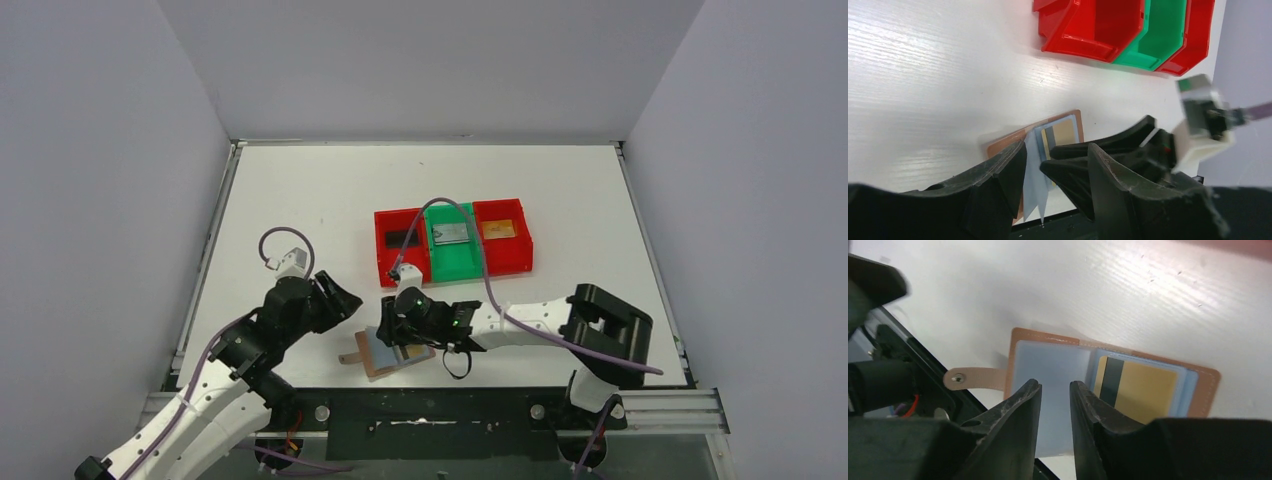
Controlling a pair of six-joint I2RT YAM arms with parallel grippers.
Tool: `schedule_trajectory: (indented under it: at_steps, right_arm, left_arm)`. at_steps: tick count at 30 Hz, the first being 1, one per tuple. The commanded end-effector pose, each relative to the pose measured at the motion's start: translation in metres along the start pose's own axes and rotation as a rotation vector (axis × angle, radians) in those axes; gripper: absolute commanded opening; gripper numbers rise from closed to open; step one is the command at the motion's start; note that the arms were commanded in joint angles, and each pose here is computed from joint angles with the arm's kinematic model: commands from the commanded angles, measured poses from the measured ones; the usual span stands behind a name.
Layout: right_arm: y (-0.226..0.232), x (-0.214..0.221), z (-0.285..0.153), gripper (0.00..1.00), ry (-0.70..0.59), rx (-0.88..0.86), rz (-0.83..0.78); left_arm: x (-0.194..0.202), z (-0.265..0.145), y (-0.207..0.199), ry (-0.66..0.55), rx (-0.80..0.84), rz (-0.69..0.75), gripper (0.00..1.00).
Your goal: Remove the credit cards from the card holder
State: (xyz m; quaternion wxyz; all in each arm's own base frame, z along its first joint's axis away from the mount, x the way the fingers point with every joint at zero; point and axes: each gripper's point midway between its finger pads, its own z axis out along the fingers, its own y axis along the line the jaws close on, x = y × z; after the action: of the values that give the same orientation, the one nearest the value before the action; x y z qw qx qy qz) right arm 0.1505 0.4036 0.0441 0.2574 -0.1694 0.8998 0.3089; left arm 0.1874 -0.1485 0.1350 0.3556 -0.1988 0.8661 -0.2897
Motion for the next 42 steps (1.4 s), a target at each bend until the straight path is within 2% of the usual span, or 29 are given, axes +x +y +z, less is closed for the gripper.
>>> schedule_trajectory:
  at_steps: [1,6,11,17,22,27,34,42]
  right_arm:
    - [0.009,-0.052,-0.042,0.30,-0.235,-0.005,0.045]
    - [-0.031,-0.052,-0.066,0.35,-0.297,0.106,0.108]
    - [-0.044,-0.047,-0.068,0.35,-0.284,0.105,0.157]
    - [-0.061,-0.041,-0.071,0.34,-0.312,0.158,0.222]
    - [-0.070,-0.040,-0.078,0.35,-0.349,0.165,0.252]
    - [-0.067,-0.038,-0.079,0.36,-0.343,0.133,0.232]
    - [-0.040,-0.030,-0.061,0.35,-0.245,-0.001,0.172]
    - [-0.037,-0.022,-0.039,0.34,-0.161,-0.003,0.168]
  left_arm:
    - [-0.001,0.000,-0.013,0.004,0.052,-0.001,0.47]
    - [0.007,0.001,-0.033,0.056,0.153,0.013,0.47]
    - [0.015,0.003,-0.051,0.113,0.230,0.033,0.46]
    - [0.038,0.008,-0.070,0.236,0.296,0.052,0.43]
    - [0.072,0.018,-0.063,0.291,0.236,0.045,0.42]
    - [0.097,0.030,-0.039,0.280,0.143,0.004,0.41]
    - [0.108,0.043,-0.020,0.263,0.126,-0.042,0.40]
    - [0.115,0.050,-0.001,0.266,0.084,-0.035,0.37]
